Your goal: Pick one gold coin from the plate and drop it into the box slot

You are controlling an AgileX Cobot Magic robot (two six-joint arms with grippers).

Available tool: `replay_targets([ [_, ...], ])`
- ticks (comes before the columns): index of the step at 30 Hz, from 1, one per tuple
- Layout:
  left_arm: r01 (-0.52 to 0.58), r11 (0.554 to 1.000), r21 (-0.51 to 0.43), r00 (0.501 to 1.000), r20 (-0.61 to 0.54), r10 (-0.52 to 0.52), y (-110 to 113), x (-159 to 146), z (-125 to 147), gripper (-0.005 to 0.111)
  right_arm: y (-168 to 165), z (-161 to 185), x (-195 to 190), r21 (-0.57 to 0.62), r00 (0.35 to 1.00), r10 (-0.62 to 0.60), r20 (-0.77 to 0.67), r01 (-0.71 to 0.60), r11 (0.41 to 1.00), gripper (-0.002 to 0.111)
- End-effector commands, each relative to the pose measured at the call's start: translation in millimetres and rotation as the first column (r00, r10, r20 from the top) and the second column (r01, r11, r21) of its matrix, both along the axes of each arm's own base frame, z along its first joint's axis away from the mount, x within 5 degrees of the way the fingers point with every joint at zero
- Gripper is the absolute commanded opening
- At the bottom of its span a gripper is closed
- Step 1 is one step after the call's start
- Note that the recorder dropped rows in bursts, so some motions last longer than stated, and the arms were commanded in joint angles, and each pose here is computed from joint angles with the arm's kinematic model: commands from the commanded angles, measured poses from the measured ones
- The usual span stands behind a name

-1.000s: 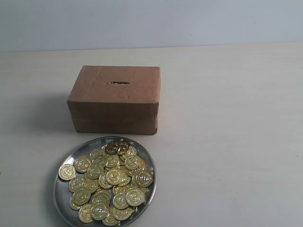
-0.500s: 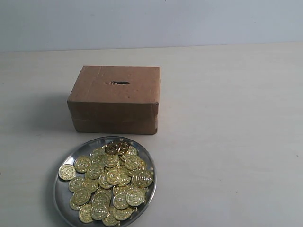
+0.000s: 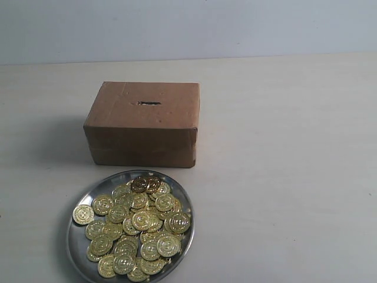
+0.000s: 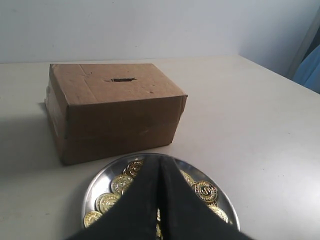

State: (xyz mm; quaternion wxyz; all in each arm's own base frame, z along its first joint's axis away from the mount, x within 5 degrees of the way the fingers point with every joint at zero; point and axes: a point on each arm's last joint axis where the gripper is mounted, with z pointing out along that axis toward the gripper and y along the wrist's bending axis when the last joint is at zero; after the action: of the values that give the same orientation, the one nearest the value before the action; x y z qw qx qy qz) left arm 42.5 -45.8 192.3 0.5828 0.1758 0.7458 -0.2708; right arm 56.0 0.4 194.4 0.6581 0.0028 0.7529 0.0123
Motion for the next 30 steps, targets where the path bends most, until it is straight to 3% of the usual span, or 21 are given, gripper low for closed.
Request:
replay_targets([
  [1, -0.002, 1.000, 0.003, 1.000, 0.003, 0.002, 0.3, -0.3, -1.0, 0.000, -0.2, 1.9, 0.0, -0.002, 0.999, -0.003, 0.035, 0.003, 1.000, 0.000],
  [7, -0.002, 1.000, 0.003, 1.000, 0.003, 0.002, 0.3, -0.3, -1.0, 0.000, -0.7, -5.8, -1.1, -0.039, 0.999, -0.004, -0.050, 0.002, 0.999, 0.000],
  [30, -0.002, 1.000, 0.003, 1.000, 0.003, 0.002, 0.3, -0.3, -1.0, 0.000, -0.6, -6.2, -1.1, -0.026, 0.999, -0.004, -0.054, 0.003, 1.000, 0.000],
])
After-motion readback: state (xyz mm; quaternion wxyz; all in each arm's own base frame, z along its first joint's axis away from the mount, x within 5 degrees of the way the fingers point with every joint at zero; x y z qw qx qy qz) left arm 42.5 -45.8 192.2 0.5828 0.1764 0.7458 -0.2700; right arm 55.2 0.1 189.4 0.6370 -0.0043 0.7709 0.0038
